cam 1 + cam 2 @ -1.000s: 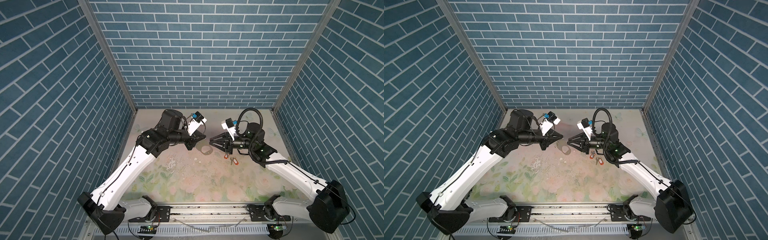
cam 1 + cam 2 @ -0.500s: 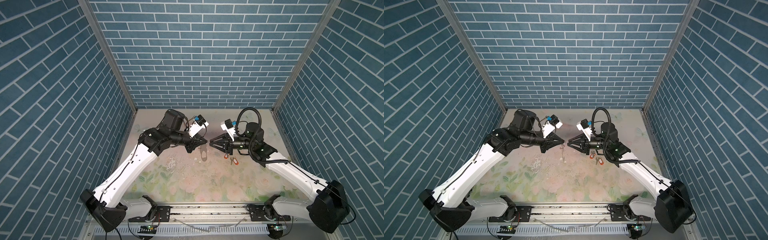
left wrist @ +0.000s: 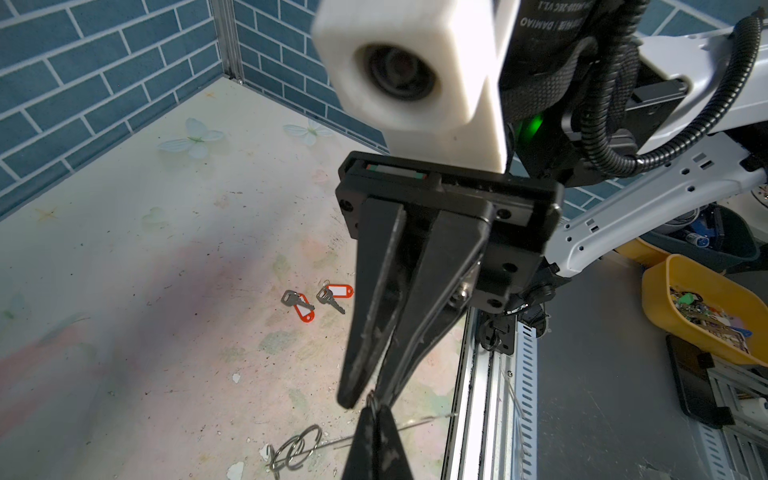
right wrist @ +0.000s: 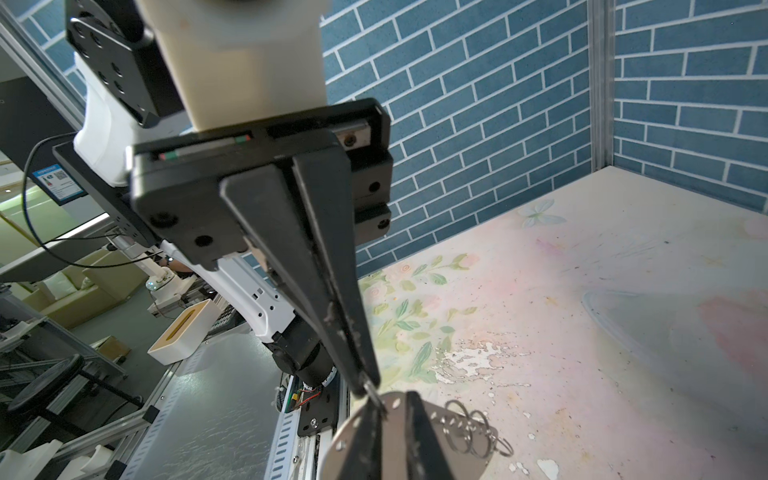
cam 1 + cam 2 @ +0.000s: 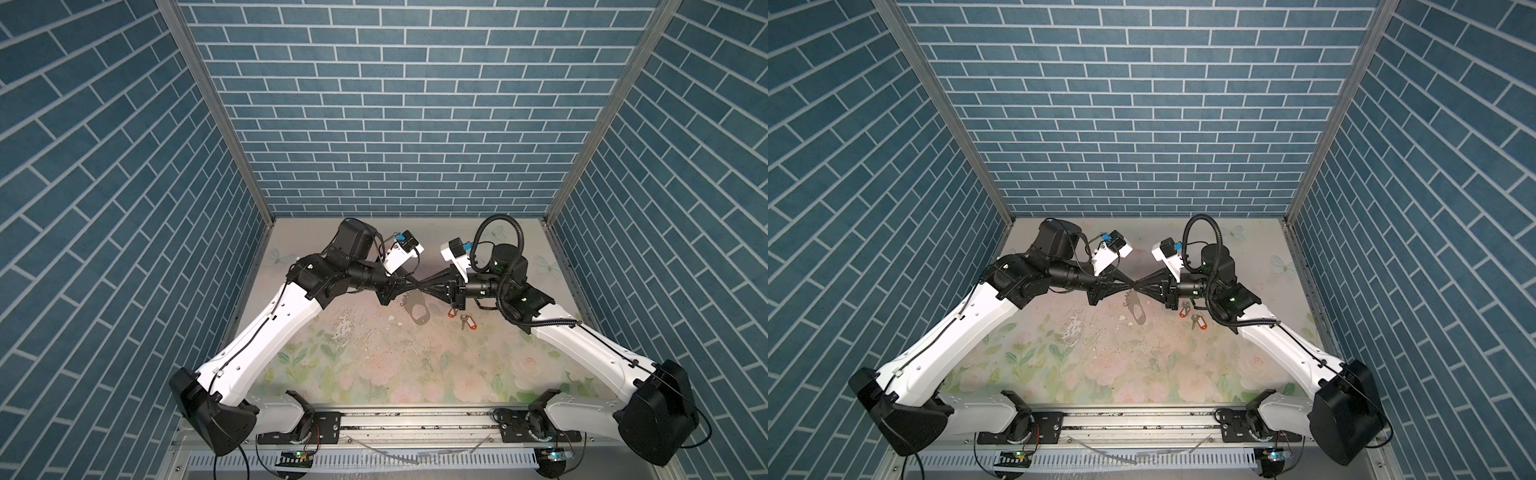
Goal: Put the keys on the keyring
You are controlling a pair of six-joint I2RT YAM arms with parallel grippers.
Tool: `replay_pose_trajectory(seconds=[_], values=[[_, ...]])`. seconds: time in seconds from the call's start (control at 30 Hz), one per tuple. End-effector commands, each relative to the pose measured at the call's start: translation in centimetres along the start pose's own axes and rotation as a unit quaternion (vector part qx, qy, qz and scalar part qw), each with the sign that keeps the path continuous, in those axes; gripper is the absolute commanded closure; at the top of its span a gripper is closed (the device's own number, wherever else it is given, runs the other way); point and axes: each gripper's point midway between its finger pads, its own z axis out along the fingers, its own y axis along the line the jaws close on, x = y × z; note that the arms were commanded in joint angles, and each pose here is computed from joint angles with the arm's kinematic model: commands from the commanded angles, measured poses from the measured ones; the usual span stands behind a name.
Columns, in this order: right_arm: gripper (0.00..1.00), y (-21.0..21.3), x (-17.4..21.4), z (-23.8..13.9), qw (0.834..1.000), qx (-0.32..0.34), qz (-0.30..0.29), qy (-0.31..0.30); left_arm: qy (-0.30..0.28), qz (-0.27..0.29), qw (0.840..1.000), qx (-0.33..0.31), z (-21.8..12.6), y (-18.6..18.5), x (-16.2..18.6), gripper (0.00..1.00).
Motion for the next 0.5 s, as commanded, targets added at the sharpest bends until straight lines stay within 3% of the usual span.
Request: replay_pose_trajectory(seconds=[0.0,0.13,0.3,0.47], values=[[0.93,1.09,-2.43,0.03,0.999,-0.014,-0.047,-0.018,-0.01,0.008,1.0,0.019,0.24,-0.67,-0.58,1.0],[0.93,1.2,-2.52,0.06,0.999,-0.016,-0.049,-0.02,-0.006,0.005,1.0,0.022,0.52,-0.61,-0.33,1.0],[1.0,1.38,-2.66,0.05,0.998,-0.021,-0.048,-0.025,-0.006,0.004,1.0,0.018,0.68,-0.37,-0.18,1.0],[1.0,1.03,-2.48,0.05,0.999,-0.014,-0.042,-0.031,-0.026,0.015,1.0,-0.004,-0.07,-0.21,-0.58,0.82]])
